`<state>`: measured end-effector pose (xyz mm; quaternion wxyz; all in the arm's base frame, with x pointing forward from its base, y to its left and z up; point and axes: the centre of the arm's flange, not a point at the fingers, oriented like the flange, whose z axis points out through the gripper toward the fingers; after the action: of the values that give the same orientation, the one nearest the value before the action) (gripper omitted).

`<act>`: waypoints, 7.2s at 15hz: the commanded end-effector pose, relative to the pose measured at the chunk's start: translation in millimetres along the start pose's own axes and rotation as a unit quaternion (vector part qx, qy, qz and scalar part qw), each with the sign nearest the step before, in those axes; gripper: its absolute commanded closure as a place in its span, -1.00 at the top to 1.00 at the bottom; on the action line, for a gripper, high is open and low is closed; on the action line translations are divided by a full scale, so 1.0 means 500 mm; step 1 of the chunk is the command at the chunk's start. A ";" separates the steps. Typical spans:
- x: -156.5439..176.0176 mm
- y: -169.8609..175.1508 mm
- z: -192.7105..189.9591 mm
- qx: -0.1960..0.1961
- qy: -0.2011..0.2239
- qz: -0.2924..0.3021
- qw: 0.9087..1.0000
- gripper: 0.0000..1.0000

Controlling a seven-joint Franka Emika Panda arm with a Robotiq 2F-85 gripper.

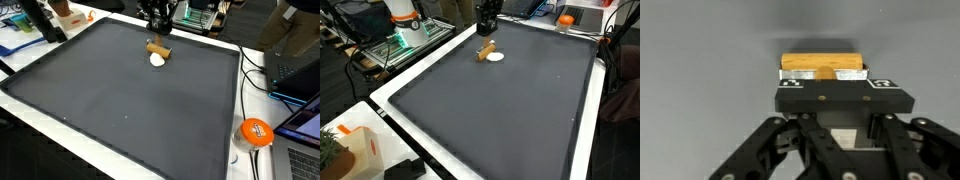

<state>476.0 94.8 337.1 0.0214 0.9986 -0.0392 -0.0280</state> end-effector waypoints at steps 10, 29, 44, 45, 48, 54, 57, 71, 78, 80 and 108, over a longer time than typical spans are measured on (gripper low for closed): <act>0.070 -0.053 -0.011 -0.003 0.027 -0.037 0.999 -0.57; 0.174 -0.056 0.024 0.053 0.005 -0.115 0.992 -0.57; 0.222 -0.080 -0.010 0.068 0.100 -0.065 0.991 -0.57; 0.213 -0.079 -0.026 0.067 0.106 -0.067 0.990 -0.57; 0.156 -0.036 -0.106 0.027 0.100 -0.043 0.994 -0.57; 0.081 0.039 -0.261 0.005 0.002 -0.032 0.999 -0.57; -0.007 0.039 -0.311 0.018 0.008 -0.046 0.999 -0.57; -0.174 0.042 -0.396 0.027 -0.018 -0.026 0.999 -0.57; -0.176 0.029 -0.428 0.030 -0.024 -0.047 0.998 -0.07; -0.165 0.026 -0.417 0.029 -0.031 -0.056 0.998 -0.07; -0.062 0.025 -0.407 -0.007 0.106 -0.003 0.994 -0.57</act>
<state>455.7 93.1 540.8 0.0338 0.9965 -0.0291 0.0706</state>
